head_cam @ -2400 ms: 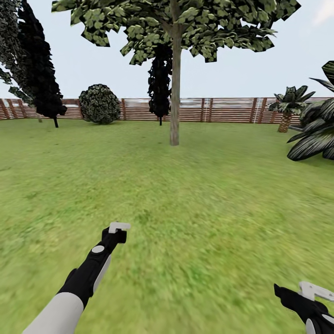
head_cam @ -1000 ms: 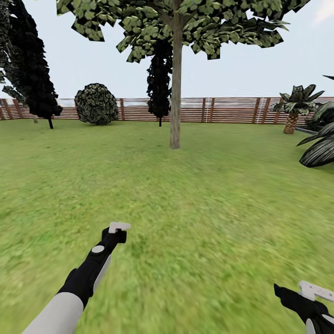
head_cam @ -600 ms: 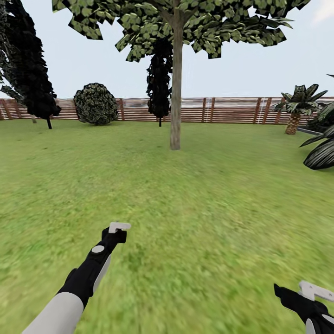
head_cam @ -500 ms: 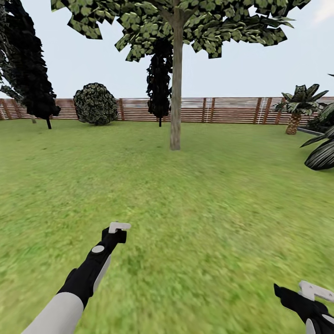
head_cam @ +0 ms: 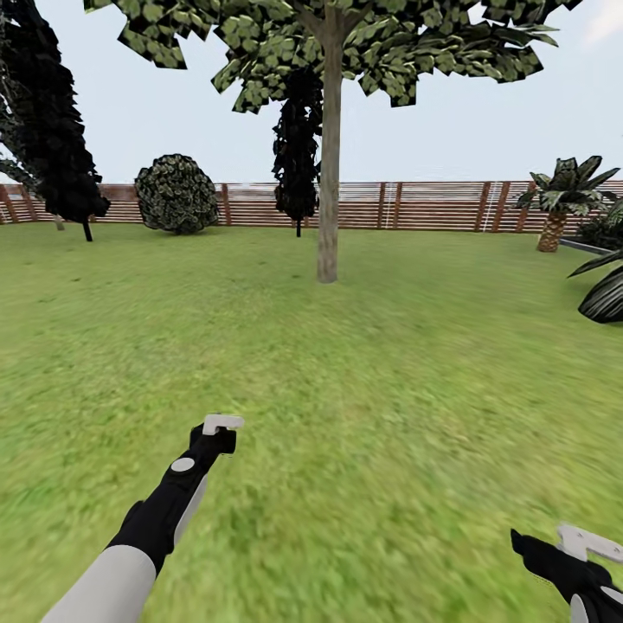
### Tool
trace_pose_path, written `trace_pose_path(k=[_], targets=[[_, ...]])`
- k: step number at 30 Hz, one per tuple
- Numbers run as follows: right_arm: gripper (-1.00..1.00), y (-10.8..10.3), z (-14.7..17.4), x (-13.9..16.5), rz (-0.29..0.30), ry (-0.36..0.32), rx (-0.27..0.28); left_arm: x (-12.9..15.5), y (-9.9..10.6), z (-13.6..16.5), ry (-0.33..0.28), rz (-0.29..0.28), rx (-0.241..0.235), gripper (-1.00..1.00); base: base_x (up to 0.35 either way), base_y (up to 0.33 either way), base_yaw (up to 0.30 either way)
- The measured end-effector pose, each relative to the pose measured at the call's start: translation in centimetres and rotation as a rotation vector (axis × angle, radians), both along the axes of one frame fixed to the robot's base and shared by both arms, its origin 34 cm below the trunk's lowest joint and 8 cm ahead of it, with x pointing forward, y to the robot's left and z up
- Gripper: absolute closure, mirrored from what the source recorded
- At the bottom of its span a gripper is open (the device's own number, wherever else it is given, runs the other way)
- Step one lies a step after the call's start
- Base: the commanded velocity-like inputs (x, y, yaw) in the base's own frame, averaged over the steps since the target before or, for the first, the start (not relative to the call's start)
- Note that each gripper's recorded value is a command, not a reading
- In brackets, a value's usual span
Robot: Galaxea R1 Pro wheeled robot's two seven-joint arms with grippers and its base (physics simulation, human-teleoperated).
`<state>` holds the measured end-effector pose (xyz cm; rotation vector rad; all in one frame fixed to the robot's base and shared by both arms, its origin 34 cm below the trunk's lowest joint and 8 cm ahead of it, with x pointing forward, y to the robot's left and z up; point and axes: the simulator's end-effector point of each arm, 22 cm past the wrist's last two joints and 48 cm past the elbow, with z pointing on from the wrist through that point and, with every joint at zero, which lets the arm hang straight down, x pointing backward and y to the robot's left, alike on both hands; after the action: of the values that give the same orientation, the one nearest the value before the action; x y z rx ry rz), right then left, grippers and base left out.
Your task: In the garden, pick up the pesticide atomizer on the floor and spray pesticide onto both trees until each tree trunk is fully covered.
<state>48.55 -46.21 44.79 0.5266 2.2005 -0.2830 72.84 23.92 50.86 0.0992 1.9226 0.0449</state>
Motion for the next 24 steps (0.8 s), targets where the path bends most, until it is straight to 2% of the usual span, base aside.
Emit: trace_pose_path(k=[24], targets=[[-1.00,0.00,0.00,0.00,0.000,0.000,0.000,-0.01,0.05,-0.01,0.000,0.000,0.001,1.00,0.329,0.000,0.000]])
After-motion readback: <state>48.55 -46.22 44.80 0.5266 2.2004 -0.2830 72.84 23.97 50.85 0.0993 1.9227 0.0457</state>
